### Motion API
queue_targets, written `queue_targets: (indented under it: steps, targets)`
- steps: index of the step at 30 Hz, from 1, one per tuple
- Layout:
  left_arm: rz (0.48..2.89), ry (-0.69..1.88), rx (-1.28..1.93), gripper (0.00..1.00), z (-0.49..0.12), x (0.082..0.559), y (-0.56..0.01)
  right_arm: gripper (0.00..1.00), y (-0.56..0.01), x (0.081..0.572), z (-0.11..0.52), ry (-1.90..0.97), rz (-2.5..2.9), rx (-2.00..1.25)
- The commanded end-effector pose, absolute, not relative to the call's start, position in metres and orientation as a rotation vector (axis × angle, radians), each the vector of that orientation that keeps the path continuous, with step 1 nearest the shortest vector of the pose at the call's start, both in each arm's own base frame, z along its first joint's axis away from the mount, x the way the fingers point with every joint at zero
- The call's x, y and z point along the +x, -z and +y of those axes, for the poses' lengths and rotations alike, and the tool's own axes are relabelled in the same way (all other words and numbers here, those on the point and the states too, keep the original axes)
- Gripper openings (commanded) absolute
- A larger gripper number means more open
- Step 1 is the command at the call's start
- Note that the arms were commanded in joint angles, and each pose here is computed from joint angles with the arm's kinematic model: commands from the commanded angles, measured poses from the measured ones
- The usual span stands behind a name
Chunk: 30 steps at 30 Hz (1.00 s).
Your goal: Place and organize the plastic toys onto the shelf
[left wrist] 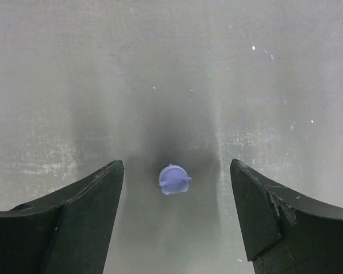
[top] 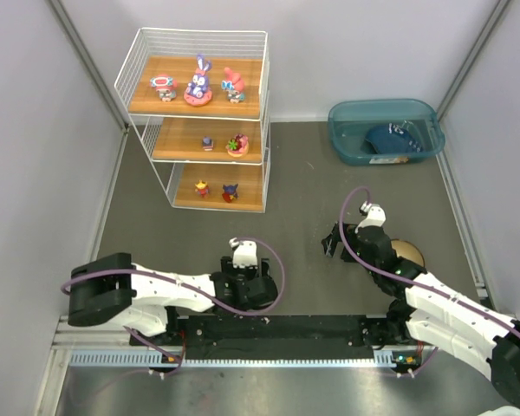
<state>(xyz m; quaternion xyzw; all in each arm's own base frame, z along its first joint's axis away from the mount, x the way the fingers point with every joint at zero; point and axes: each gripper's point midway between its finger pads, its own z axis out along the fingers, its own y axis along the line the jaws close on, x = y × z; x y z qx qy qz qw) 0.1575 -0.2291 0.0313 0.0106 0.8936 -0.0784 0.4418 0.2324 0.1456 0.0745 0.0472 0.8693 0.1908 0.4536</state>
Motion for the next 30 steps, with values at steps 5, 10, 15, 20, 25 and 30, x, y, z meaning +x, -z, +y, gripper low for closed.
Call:
queue_targets:
  steps: [5, 10, 15, 20, 25, 30]
  targets:
    - [2.251, 0.133, 0.006, 0.74, -0.243, 0.146, -0.027, 0.96, -0.083, 0.239, 0.145, -0.479, 2.104, 0.132]
    - [2.275, 0.114, -0.036, 0.69, -0.240, 0.139, -0.022, 0.97, -0.083, 0.238, 0.145, -0.479, 2.106, 0.129]
    - [2.270, 0.061, -0.049, 0.66, -0.232, 0.140, -0.020, 0.97, -0.084, 0.239, 0.145, -0.480, 2.104, 0.132]
    - [2.260, 0.046, -0.065, 0.62, -0.230, 0.142, -0.019, 0.97, -0.084, 0.239, 0.145, -0.479, 2.104, 0.131]
    - [2.250, 0.042, -0.070, 0.57, -0.229, 0.144, -0.019, 0.97, -0.084, 0.239, 0.145, -0.478, 2.104, 0.133]
    - [2.240, 0.041, -0.066, 0.52, -0.229, 0.145, -0.018, 0.97, -0.084, 0.240, 0.145, -0.476, 2.107, 0.128]
